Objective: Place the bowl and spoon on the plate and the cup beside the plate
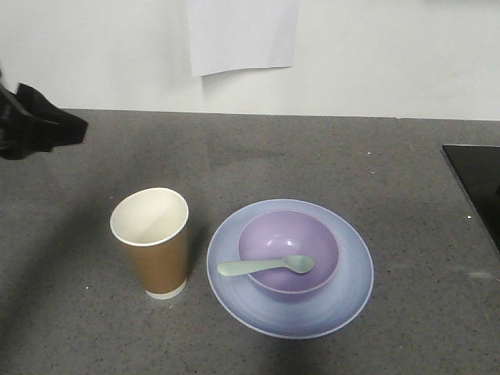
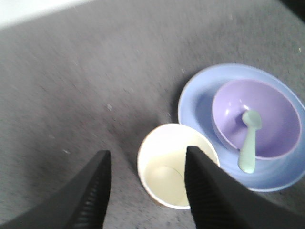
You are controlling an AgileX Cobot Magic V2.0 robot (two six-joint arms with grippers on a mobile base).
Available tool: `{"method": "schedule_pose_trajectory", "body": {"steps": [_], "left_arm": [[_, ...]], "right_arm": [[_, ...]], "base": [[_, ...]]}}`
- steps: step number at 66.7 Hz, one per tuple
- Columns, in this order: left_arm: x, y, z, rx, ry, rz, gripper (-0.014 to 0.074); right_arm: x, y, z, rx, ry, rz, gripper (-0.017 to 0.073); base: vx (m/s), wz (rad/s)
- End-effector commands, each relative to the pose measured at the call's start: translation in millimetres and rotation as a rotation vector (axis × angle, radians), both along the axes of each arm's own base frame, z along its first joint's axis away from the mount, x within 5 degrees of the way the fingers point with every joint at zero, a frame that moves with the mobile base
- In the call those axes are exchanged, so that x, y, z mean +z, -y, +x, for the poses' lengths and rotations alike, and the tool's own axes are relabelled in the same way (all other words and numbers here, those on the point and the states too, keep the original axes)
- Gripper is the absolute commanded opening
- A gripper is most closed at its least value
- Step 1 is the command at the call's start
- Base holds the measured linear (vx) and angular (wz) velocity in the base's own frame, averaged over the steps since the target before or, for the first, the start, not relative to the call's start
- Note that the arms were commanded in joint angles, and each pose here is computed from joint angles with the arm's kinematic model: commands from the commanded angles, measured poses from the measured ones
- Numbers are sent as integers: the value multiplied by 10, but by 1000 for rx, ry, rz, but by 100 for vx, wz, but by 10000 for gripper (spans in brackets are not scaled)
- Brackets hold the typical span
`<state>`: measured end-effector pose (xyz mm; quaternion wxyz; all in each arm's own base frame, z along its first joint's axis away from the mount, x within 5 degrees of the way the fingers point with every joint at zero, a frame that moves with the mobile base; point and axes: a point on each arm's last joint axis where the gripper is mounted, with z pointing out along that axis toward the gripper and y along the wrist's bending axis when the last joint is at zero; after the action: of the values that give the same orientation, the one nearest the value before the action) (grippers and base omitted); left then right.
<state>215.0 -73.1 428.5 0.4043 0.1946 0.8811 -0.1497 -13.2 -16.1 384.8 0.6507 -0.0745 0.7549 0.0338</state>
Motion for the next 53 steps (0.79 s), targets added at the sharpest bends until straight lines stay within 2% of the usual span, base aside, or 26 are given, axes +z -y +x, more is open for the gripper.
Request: {"method": "schedule_pose_trajectory", "body": {"steps": [1, 12, 24, 36, 53], "left_arm": [[335, -84, -274, 27, 192, -24, 312], [345, -190, -581, 65, 309, -36, 171], [-41, -265, -758, 117, 388, -71, -10], [-372, -322, -912, 146, 421, -85, -8], [-379, -353, -1054, 145, 450, -93, -8]], "right_arm": [[166, -20, 272, -56, 55, -39, -6], [212, -50, 586, -120, 29, -57, -6], [198, -79, 769, -146, -14, -77, -6], [176, -87, 785, -144, -42, -70, -6], [176, -87, 785, -144, -42, -71, -6]], "base": [[0, 0], [0, 0], [0, 0], [0, 0], [0, 0]]}}
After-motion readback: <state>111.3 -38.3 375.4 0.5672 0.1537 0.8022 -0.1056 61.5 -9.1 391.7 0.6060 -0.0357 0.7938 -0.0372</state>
